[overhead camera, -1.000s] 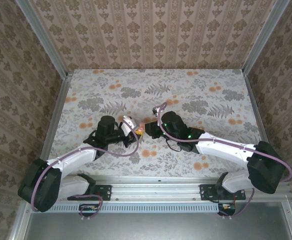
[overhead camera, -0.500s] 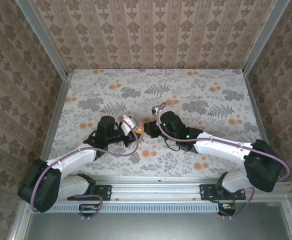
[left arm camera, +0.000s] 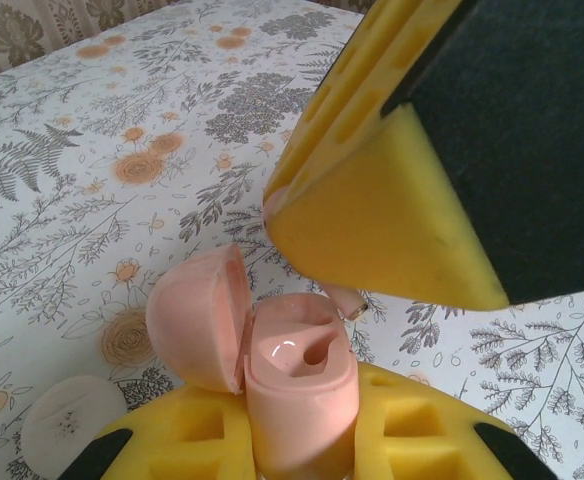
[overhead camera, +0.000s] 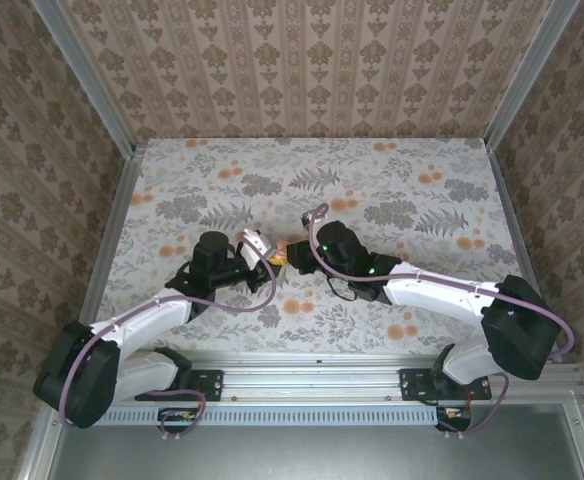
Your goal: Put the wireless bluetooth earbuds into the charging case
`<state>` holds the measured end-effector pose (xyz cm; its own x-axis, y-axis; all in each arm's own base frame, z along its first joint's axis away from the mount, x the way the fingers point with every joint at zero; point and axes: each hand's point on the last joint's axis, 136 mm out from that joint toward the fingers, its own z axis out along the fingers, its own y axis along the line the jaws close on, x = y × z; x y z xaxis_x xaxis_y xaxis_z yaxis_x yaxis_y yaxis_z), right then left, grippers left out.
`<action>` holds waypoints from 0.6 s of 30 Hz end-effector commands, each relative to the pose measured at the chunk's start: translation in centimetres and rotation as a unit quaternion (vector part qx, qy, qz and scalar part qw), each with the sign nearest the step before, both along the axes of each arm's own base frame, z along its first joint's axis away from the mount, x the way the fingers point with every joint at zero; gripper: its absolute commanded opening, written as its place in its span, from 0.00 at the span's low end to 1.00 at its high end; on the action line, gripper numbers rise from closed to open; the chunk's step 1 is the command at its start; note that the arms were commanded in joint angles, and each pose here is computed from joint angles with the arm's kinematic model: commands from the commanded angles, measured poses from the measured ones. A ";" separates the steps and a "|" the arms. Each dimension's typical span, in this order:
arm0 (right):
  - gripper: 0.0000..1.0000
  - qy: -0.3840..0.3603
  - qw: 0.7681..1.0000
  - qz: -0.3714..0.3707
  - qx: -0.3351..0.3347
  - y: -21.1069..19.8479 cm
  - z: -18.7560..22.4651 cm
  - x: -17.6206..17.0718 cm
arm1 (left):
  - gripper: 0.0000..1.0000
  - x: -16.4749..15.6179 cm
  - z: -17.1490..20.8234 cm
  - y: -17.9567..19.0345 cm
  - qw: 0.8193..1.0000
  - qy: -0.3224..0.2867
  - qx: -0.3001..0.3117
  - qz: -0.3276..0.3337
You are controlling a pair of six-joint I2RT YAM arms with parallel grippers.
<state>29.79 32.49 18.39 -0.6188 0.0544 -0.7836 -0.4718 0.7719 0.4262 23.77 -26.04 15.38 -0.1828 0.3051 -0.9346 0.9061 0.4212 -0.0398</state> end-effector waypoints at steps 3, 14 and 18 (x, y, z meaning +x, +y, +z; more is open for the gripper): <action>0.22 -0.043 0.999 -0.005 0.011 0.2 3.3 0.6 | 0.09 -0.3 0.9 -0.3 1.000 0.007 -0.025 0.002; 0.22 -0.047 0.999 0.000 0.006 0.6 3.5 0.9 | 0.10 -0.4 2.1 -0.7 0.998 0.028 -0.055 0.010; 0.22 -0.045 0.999 0.004 0.007 0.8 3.3 0.8 | 0.10 -0.2 2.5 -0.7 0.998 0.029 -0.061 0.015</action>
<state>30.44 32.81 20.26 -0.5766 0.0579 -0.8150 -0.4940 0.7698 0.4042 23.73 -26.50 16.62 -0.2545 0.2220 -0.9413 0.8863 0.4429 -0.1352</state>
